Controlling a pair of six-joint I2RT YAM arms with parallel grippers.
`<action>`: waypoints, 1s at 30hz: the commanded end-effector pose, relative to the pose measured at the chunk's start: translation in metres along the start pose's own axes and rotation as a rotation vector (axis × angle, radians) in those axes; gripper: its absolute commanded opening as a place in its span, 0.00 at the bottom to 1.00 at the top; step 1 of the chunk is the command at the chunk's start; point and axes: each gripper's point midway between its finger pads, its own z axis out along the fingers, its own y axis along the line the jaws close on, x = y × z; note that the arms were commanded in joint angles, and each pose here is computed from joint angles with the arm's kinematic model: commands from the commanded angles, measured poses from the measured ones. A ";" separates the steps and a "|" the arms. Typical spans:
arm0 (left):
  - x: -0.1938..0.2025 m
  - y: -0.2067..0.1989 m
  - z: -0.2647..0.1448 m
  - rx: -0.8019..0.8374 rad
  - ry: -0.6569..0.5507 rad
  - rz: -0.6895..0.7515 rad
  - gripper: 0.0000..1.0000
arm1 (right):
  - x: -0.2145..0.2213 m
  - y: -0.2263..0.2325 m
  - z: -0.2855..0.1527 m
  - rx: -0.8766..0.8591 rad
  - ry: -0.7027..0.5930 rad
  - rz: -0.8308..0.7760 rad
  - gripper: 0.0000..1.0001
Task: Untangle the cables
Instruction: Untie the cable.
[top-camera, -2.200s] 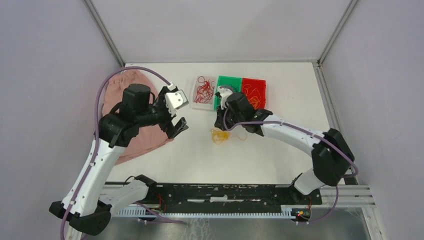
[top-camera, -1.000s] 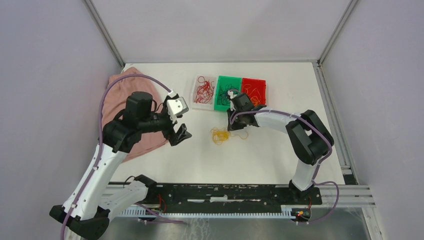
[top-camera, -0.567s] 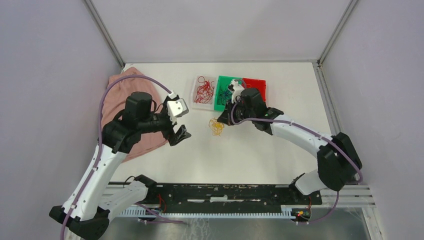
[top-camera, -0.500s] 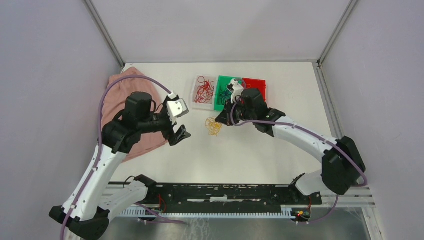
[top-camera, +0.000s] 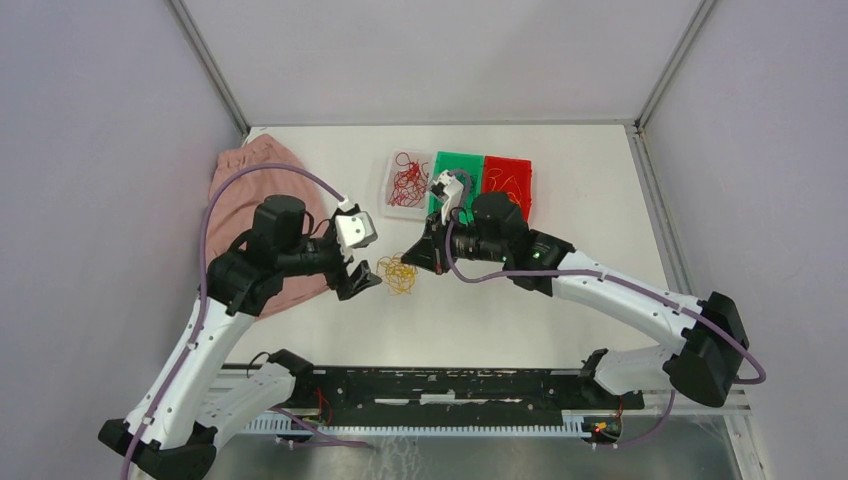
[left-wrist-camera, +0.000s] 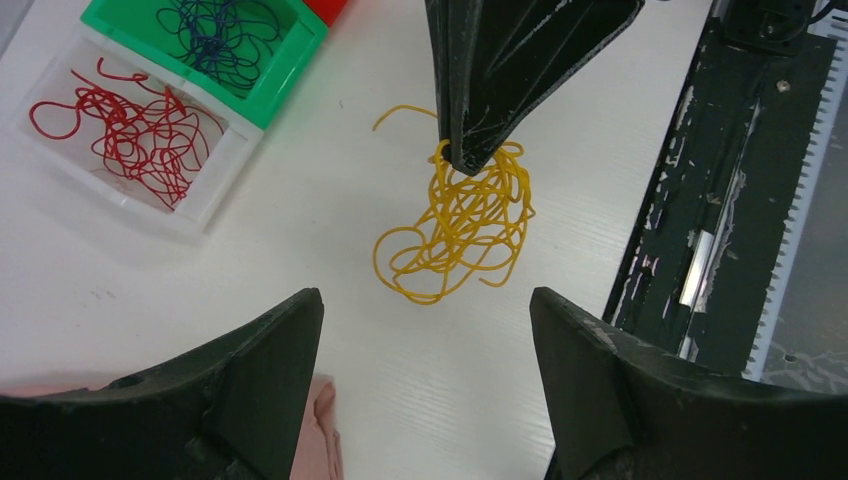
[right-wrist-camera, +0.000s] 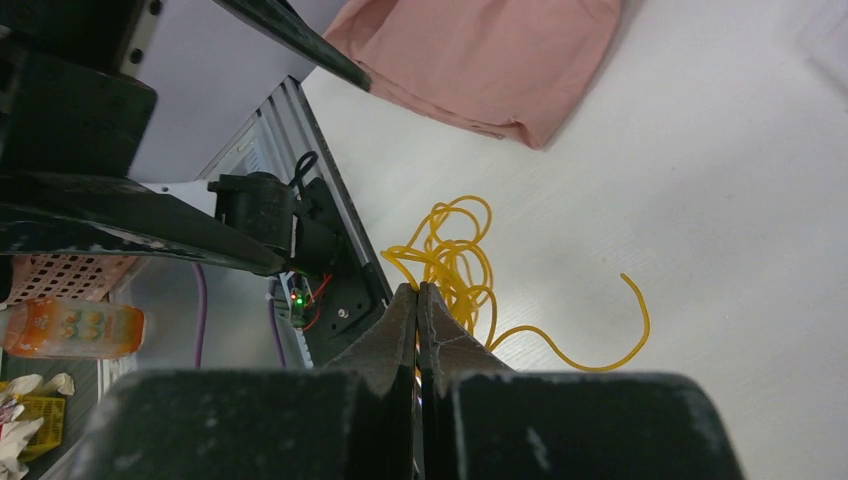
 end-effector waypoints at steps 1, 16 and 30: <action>-0.011 -0.014 -0.005 0.067 -0.064 0.062 0.81 | -0.050 0.051 -0.015 -0.121 -0.136 -0.062 0.00; -0.017 -0.016 -0.008 0.075 -0.087 0.112 0.40 | -0.048 0.078 -0.018 -0.178 -0.104 -0.093 0.00; -0.029 -0.009 -0.012 0.025 -0.134 0.105 0.15 | -0.044 0.078 -0.017 -0.177 -0.095 -0.075 0.00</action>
